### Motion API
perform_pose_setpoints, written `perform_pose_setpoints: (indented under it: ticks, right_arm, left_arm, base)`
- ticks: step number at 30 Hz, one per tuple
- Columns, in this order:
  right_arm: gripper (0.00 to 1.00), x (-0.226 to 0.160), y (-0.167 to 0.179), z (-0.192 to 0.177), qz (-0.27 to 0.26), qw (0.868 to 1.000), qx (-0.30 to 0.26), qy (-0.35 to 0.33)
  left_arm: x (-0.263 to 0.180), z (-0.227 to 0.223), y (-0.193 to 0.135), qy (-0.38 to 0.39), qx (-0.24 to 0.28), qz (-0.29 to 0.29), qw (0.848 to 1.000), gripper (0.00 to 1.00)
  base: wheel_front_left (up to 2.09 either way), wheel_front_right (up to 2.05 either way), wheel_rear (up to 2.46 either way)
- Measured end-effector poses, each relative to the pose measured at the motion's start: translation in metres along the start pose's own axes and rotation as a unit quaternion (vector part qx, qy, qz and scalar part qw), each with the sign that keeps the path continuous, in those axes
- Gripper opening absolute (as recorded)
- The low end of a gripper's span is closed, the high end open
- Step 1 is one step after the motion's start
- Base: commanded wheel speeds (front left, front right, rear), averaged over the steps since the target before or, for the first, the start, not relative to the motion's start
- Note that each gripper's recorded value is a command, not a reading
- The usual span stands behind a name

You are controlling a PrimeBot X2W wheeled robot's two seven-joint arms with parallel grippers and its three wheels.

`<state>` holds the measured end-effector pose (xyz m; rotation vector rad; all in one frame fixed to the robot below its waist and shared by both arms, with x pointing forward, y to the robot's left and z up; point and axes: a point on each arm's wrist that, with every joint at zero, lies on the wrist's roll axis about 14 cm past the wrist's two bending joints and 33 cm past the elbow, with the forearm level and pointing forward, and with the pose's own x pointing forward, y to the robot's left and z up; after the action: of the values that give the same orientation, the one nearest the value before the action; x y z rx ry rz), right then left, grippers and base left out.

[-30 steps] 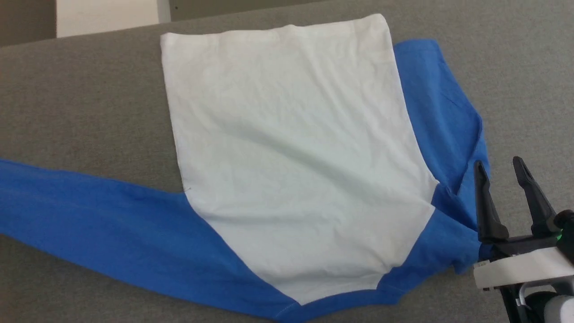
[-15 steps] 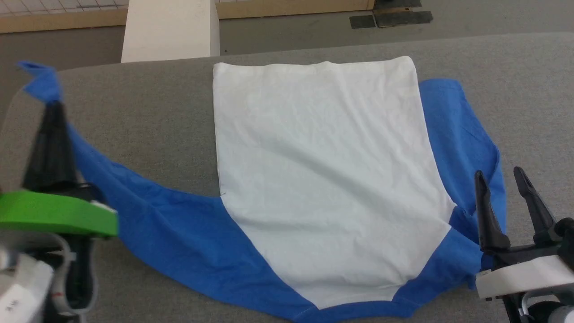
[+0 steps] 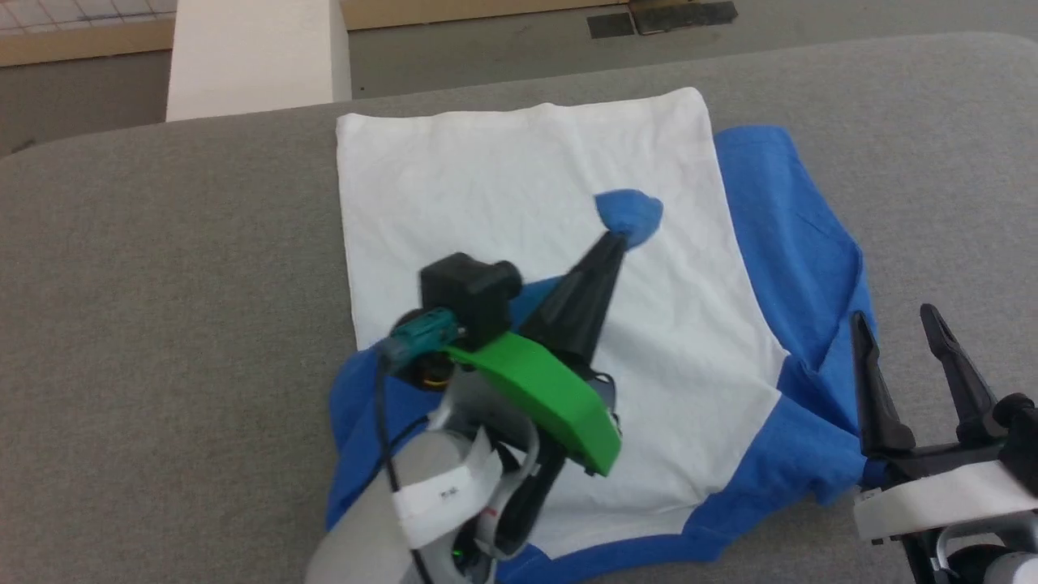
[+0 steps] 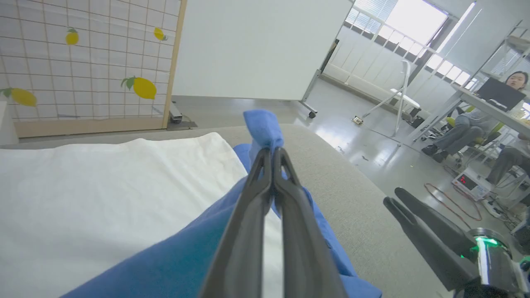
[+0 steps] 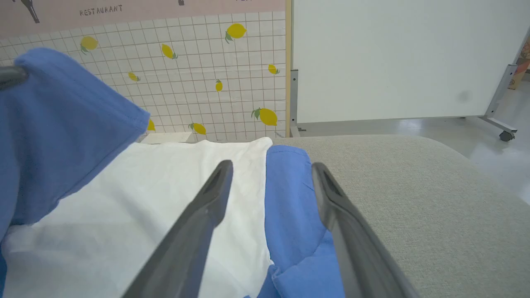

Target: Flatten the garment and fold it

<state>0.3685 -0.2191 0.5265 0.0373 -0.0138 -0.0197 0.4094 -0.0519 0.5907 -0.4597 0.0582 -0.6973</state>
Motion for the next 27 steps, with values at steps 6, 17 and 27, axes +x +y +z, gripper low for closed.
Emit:
perform_pose_setpoints:
  ticks: [6, 17, 27]
  right_arm:
    - [1.0, -0.008, -0.011, -0.007, -0.021, 1.0, 0.005, 0.012]
    - [1.0, -0.024, -0.031, -0.016, -0.062, 0.998, 0.006, 0.023]
    - [1.0, -0.025, -0.041, -0.026, -0.08, 0.996, 0.003, 0.037]
  left_arm:
    - [0.017, -0.067, -0.031, 0.093, 0.007, -0.066, 0.994, 0.0]
    - [0.009, -0.169, -0.07, 0.246, 0.056, -0.16, 0.954, 0.0]
    - [-0.03, -0.246, -0.056, 0.414, 0.091, -0.184, 0.887, 1.0]
  base:
    - [0.0, 0.0, 0.0]
    - [0.0, 0.0, 0.0]
    - [0.0, 0.0, 0.0]
